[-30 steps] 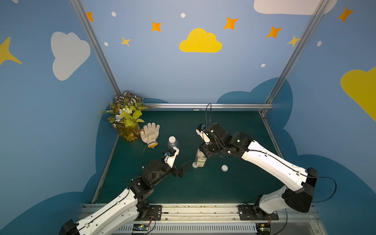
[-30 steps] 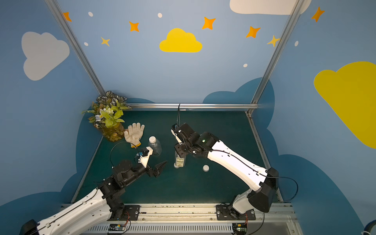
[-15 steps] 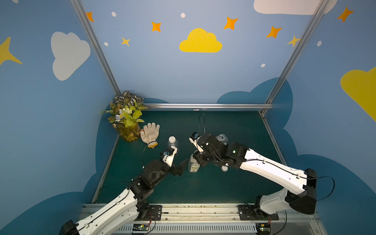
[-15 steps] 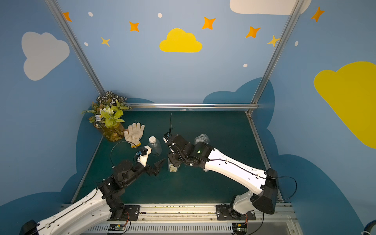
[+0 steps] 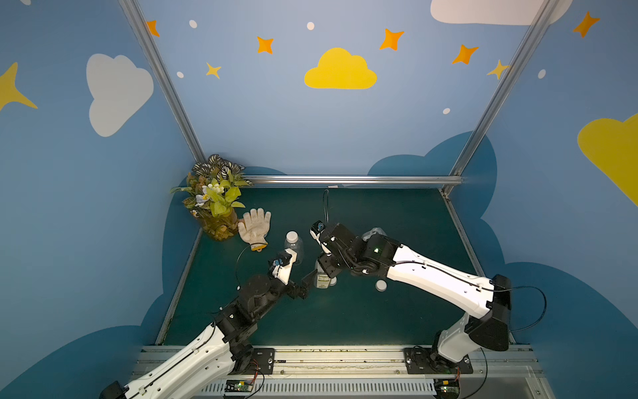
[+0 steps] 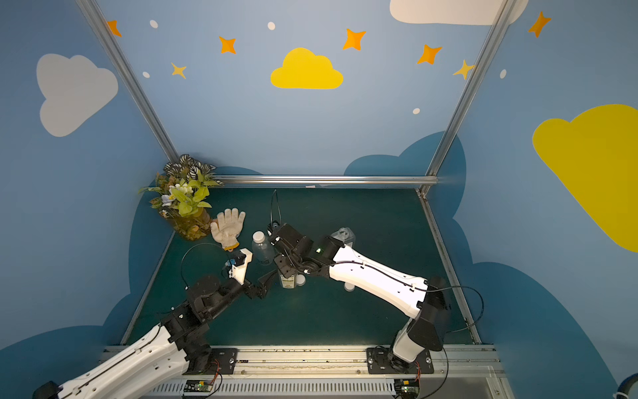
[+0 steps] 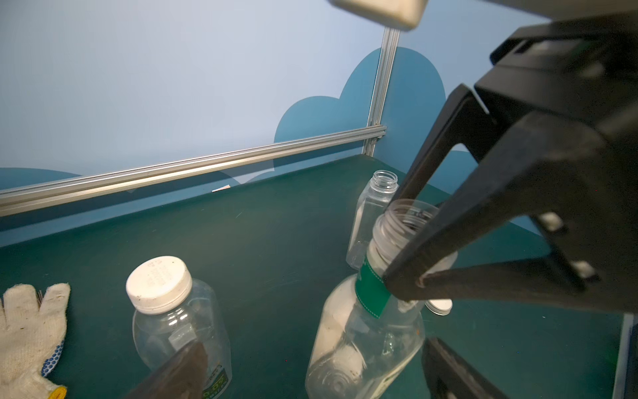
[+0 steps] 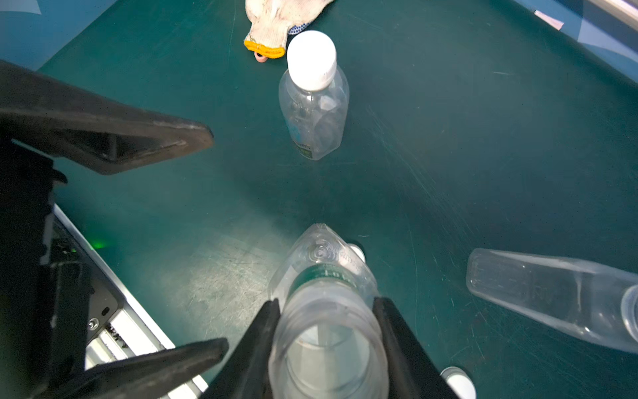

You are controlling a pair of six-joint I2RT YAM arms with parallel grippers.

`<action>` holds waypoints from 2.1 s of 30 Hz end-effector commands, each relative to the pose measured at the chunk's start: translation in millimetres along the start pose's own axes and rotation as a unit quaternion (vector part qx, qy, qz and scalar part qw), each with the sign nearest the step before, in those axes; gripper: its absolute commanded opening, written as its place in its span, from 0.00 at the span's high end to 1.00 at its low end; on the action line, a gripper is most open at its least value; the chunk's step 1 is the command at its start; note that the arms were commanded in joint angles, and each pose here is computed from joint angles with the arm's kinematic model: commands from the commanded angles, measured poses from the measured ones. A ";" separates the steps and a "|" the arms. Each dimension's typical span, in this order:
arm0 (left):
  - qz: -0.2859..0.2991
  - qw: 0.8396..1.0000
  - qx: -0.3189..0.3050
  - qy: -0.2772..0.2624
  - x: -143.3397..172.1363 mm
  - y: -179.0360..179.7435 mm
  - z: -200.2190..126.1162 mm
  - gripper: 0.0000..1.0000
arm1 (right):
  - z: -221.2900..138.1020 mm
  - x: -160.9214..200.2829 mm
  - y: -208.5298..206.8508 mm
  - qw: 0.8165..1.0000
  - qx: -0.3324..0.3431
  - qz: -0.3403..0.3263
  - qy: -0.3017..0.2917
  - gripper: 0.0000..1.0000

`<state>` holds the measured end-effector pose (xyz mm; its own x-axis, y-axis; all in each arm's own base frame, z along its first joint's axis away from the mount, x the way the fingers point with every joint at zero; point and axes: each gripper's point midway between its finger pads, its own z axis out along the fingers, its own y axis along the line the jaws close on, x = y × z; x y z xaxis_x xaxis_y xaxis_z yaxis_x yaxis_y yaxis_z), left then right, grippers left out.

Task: Screw on the bottle caps
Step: Place the plastic bottle at the center of the board.

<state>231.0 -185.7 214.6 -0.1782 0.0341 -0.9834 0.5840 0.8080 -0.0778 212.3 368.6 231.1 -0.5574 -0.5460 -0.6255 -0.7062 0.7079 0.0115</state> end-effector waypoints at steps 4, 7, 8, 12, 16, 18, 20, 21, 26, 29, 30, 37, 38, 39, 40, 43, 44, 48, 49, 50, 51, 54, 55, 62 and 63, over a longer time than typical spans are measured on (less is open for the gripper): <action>0.002 1.000 -0.031 -0.004 -1.6 11.3 -3.1 0.00 | -3.6 25.6 9.7 0.999 -0.012 0.012 0.030 0.76; 0.002 0.999 -0.032 -0.004 -1.7 12.0 -4.3 0.00 | -0.5 34.7 13.2 0.999 -0.012 0.016 0.040 0.75; 0.002 0.999 -0.033 -0.004 -1.5 12.2 -4.6 0.00 | 1.1 38.2 14.7 0.999 -0.012 0.017 0.044 0.74; 0.000 0.999 -0.033 -0.005 -1.7 12.3 -5.6 0.00 | 4.7 46.2 20.8 0.998 -0.014 0.020 0.053 0.72; -0.001 1.000 -0.029 -0.008 -1.8 11.2 -5.2 0.00 | 7.9 49.7 27.6 0.998 -0.016 0.014 0.058 0.64; -0.002 1.000 -0.026 -0.010 -2.3 10.1 -4.8 0.00 | 8.0 49.5 29.4 0.998 -0.018 0.013 0.058 0.59; -0.001 1.000 -0.022 -0.011 -2.7 8.4 -4.5 0.00 | 7.8 48.6 29.9 0.998 -0.017 0.010 0.058 0.52; 0.000 1.000 -0.020 -0.011 -2.9 7.9 -4.5 0.00 | 7.6 48.0 30.1 0.998 -0.017 0.010 0.058 0.49; 0.000 1.000 -0.020 -0.014 -3.9 7.9 -5.7 0.00 | 6.7 45.2 31.7 0.998 -0.017 0.000 0.061 0.34; 0.000 1.000 -0.022 -0.016 -3.8 8.7 -6.8 0.00 | 5.5 43.6 33.4 0.998 -0.019 -0.003 0.061 0.28; 0.000 1.000 -0.023 -0.017 -4.3 9.1 -7.3 0.00 | 4.9 42.8 33.7 0.998 -0.020 -0.005 0.061 0.27; 0.008 0.999 -0.030 -0.026 -12.2 11.3 -12.1 0.00 | -7.7 30.6 36.7 0.998 -0.032 -0.011 0.046 0.18; 0.010 0.999 -0.031 -0.027 -14.1 12.0 -13.2 0.00 | -10.8 28.7 37.9 0.998 -0.037 -0.013 0.043 0.17; 0.013 0.999 -0.031 -0.027 -16.4 11.5 -14.3 0.00 | -13.6 26.8 38.6 0.998 -0.041 -0.014 0.040 0.16; 0.016 0.999 -0.030 -0.027 -18.9 11.2 -15.6 0.00 | -17.7 24.9 39.4 0.998 -0.045 -0.016 0.037 0.15; 0.027 0.999 -0.020 -0.024 -28.7 7.1 -20.6 0.00 | -34.1 17.1 37.3 0.998 -0.052 -0.019 0.017 0.13; 0.030 0.999 -0.012 -0.024 -32.3 4.3 -22.2 0.00 | -39.1 14.8 34.4 0.999 -0.049 -0.015 0.009 0.13; 0.050 0.996 0.062 -0.026 -55.5 -21.9 -31.0 0.00 | -65.7 4.0 11.5 0.999 -0.017 0.003 -0.043 0.13; 0.058 0.994 0.089 -0.026 -60.5 -31.4 -33.9 0.00 | -70.9 3.1 5.3 0.998 -0.009 0.007 -0.055 0.12; 0.065 0.991 0.115 -0.027 -64.7 -40.8 -37.2 0.00 | -74.1 3.2 -0.4 0.998 -0.004 0.010 -0.062 0.11; 0.072 0.986 0.148 -0.029 -69.4 -52.2 -41.5 0.00 | -78.1 4.2 -7.3 0.998 0.000 0.016 -0.069 0.10; 0.093 0.961 0.258 -0.028 -70.2 -87.9 -56.3 0.00 | -85.9 9.3 -25.9 0.996 0.007 0.036 -0.076 0.09; 0.094 0.955 0.280 -0.025 -68.4 -94.4 -58.2 0.00 | -87.4 12.1 -32.5 0.996 0.010 0.043 -0.076 0.09; 0.063 0.964 0.257 -0.007 -47.6 -87.0 -34.5 0.03 | -82.9 29.4 -54.9 0.995 0.002 0.074 -0.069 0.10; 0.058 0.966 0.253 -0.005 -43.1 -85.4 -30.9 0.03 | -81.0 32.0 -56.4 0.995 0.001 0.076 -0.068 0.10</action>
<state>161.9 -235.6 272.2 -0.0751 0.1222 -0.9897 0.9119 0.4100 -0.0186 199.6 274.8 272.3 -0.5904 -0.3908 -0.7062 -0.6119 0.7873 0.0759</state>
